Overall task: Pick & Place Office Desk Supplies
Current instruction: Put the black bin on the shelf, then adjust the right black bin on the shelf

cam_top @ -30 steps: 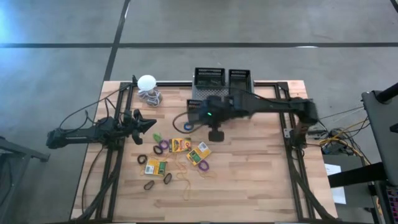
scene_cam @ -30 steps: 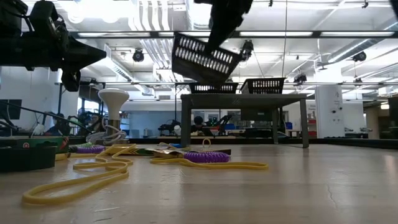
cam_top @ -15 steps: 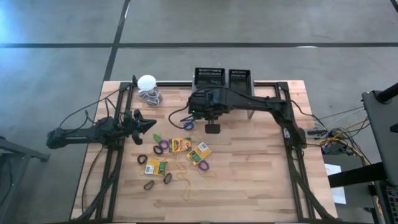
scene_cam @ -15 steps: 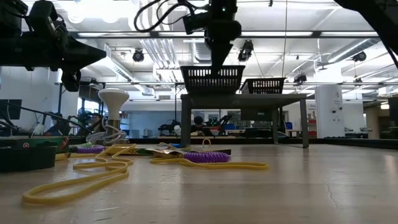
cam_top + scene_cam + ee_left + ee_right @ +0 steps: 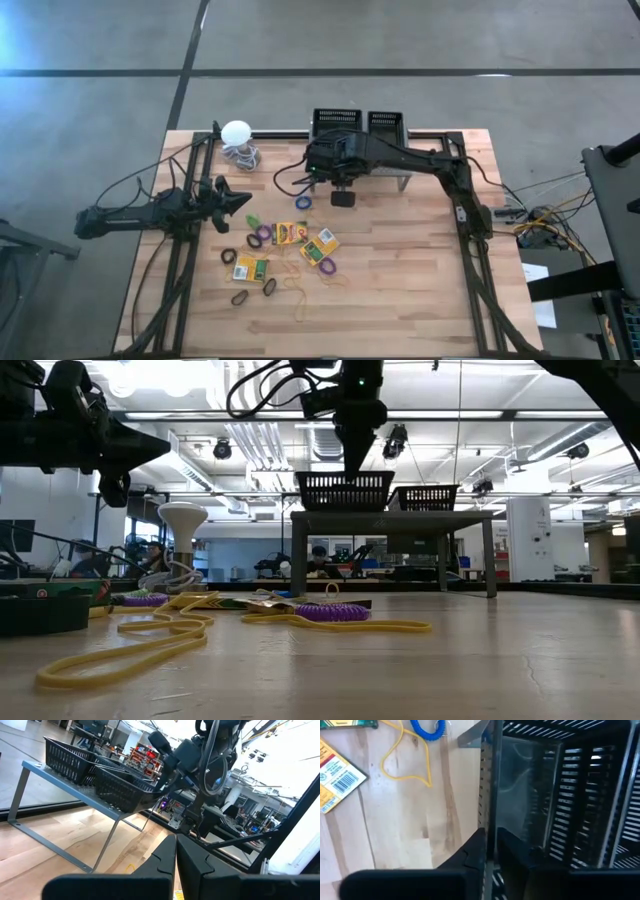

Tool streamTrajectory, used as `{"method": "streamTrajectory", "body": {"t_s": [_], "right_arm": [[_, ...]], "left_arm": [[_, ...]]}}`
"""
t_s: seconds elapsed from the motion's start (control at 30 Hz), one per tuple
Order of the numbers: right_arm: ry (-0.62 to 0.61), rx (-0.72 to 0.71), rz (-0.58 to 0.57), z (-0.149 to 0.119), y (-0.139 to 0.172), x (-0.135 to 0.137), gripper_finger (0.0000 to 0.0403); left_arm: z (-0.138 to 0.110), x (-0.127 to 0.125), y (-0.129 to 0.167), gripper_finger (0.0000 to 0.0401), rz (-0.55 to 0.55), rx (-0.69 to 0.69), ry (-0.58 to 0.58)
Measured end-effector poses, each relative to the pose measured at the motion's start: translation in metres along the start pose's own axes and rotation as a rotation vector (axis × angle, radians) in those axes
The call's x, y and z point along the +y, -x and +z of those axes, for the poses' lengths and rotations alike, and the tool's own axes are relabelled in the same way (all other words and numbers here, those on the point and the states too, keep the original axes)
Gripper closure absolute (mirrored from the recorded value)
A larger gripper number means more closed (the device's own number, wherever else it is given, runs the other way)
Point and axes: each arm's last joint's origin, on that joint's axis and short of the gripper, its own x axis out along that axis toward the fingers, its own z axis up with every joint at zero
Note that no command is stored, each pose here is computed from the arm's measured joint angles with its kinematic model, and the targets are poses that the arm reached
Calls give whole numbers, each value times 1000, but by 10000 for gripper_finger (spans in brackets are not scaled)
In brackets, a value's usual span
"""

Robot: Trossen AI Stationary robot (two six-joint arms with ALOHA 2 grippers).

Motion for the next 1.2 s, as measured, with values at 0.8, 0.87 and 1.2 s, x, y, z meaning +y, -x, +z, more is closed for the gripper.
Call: {"method": "streamTrajectory", "body": {"t_s": [0.8,0.87,1.2], "right_arm": [[40,61,-125,-8,5,-6,259],[33,60,-127,-12,12,-6,259],[-35,-62,-122,-51,70,7,264]], "left_arm": [[0,0,0,382,-5,2,0],[0,0,0,382,-10,5,1],[0,0,0,382,-15,10,8]]}}
